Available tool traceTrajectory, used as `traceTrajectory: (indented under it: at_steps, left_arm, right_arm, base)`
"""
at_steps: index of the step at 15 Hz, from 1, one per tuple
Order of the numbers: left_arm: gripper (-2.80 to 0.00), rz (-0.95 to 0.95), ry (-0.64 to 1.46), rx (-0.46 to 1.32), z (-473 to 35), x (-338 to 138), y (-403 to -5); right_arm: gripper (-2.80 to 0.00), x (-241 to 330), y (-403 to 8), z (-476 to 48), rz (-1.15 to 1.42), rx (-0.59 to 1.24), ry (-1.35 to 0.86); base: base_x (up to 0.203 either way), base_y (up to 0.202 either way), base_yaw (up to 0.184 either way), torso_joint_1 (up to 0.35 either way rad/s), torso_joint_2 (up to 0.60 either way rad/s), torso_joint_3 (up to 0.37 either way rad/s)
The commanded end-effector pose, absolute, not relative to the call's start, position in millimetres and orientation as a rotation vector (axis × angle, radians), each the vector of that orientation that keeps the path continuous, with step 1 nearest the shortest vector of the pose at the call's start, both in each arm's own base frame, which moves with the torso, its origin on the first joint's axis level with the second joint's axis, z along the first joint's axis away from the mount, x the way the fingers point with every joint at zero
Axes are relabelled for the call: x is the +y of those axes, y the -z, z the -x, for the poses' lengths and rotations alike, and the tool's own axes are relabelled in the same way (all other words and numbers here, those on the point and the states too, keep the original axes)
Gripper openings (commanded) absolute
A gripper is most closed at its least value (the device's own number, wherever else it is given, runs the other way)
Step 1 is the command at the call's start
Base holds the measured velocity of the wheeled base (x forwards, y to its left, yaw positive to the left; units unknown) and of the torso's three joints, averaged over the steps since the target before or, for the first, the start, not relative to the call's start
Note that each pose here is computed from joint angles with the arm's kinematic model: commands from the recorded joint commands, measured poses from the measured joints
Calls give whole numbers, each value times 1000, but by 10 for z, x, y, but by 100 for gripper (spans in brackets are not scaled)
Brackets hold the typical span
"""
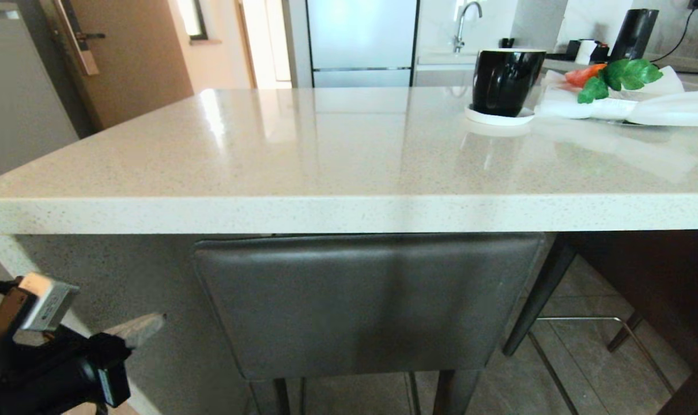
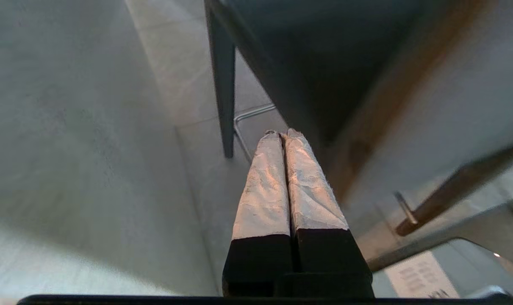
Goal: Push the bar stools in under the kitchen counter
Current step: Pull the gray chair out from under the dining table
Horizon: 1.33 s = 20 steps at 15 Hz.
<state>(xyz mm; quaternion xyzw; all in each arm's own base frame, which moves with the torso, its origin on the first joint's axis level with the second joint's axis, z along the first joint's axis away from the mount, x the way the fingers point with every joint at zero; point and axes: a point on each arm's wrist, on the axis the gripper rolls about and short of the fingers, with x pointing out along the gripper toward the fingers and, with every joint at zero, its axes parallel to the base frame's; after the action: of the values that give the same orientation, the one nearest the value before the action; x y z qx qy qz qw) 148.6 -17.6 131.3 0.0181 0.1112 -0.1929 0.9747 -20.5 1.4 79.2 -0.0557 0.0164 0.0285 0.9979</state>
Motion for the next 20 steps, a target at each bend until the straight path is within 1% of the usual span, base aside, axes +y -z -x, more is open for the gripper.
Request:
traceTrajectory:
  at_steps: [1, 4, 7, 9, 12, 15, 20]
  left_arm:
    - [-280, -31, 394, 290, -1736, -222, -1122]
    - [-280, -11, 419, 245, -1864, -360, -1088]
    - [-280, 10, 442, 212, -1875, -456, -1065]
    - [-280, 9, 448, 200, -1895, -474, -1050]
    - [-280, 7, 463, 195, -1892, -505, -1052]
    - [-280, 2, 474, 196, -1887, -574, -1050]
    - [-280, -5, 494, 181, -1976, -688, -959]
  right_arm:
    - [-280, 21, -985, 183, 111, 37, -92]
    - [-280, 32, -1504, -44, 29, 97, -141]
    - [-280, 38, -1694, -436, 15, 225, -172]
    - [-280, 71, -1735, -686, 39, 270, -266]
    - [-280, 177, -1771, -1127, 113, 207, -380]
    - [-280, 428, -1668, -1178, 159, 198, -586]
    - [-280, 513, -1461, -1272, 158, 257, -634]
  base:
    - [0, 0, 0, 0, 0, 0]
    - [0, 0, 0, 0, 0, 0]
    - [0, 0, 0, 0, 0, 0]
    - [0, 0, 0, 0, 0, 0]
    - [0, 0, 0, 0, 0, 0]
    - [0, 0, 0, 0, 0, 0]
    - [0, 0, 0, 0, 0, 0]
